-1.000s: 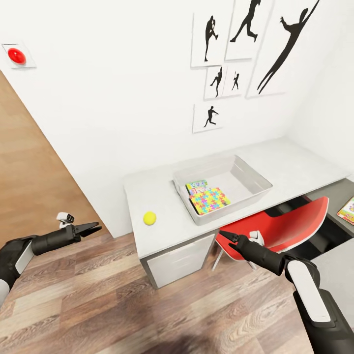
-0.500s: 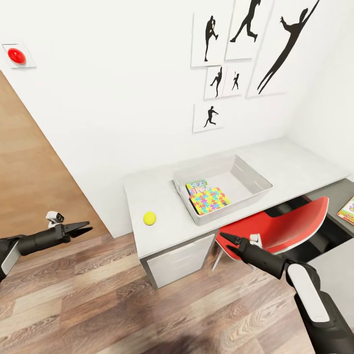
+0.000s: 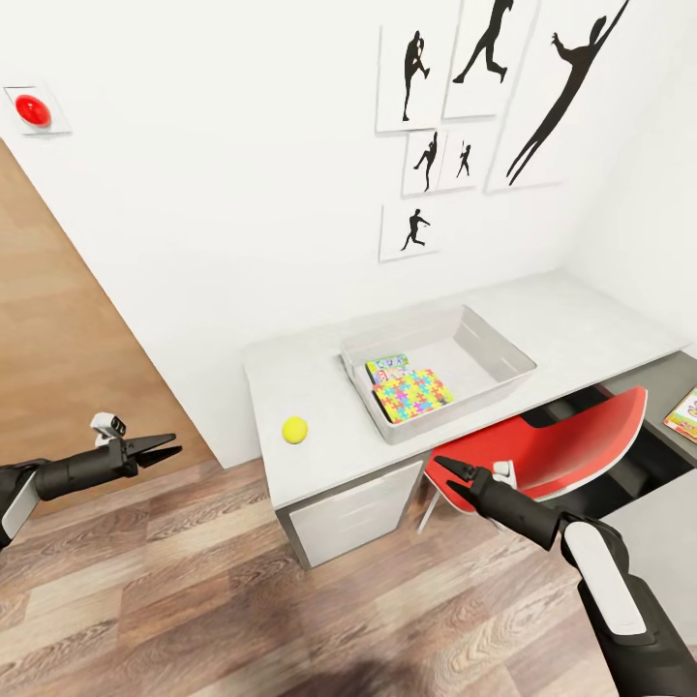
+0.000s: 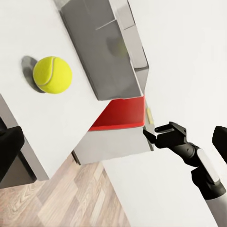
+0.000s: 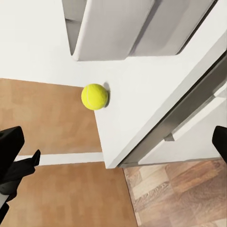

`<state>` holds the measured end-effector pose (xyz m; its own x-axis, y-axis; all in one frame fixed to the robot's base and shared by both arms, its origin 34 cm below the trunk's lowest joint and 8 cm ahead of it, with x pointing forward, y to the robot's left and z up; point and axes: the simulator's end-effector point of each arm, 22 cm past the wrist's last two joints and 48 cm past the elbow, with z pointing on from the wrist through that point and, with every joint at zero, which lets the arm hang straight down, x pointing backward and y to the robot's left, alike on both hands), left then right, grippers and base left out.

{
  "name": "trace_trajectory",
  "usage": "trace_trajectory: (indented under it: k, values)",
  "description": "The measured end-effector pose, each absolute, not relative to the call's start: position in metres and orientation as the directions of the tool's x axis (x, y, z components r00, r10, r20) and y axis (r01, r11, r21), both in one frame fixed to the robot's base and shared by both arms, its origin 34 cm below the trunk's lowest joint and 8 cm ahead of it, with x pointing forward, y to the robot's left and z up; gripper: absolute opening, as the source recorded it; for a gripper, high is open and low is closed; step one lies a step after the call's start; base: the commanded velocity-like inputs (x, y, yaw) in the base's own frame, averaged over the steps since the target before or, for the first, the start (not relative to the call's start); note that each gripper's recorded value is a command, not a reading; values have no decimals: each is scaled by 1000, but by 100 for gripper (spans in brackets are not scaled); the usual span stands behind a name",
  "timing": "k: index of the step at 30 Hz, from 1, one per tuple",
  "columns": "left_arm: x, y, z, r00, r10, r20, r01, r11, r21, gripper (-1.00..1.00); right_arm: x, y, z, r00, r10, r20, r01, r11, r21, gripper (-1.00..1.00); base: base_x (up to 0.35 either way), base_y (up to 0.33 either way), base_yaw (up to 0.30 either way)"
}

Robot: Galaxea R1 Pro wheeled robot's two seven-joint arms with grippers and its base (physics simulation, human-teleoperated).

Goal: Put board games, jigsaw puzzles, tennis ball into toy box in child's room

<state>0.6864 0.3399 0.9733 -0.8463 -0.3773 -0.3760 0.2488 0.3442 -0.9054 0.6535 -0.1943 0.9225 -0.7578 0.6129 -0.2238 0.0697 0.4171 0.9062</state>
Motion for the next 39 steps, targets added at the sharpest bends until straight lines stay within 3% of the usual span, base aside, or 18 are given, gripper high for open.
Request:
trace_trajectory:
  k: [39]
  values:
    - [686, 339, 974, -845, -367, -389, 264, 347, -900, 100, 658, -194, 924, -744, 623, -242, 58, 422, 905, 100, 0, 0, 0]
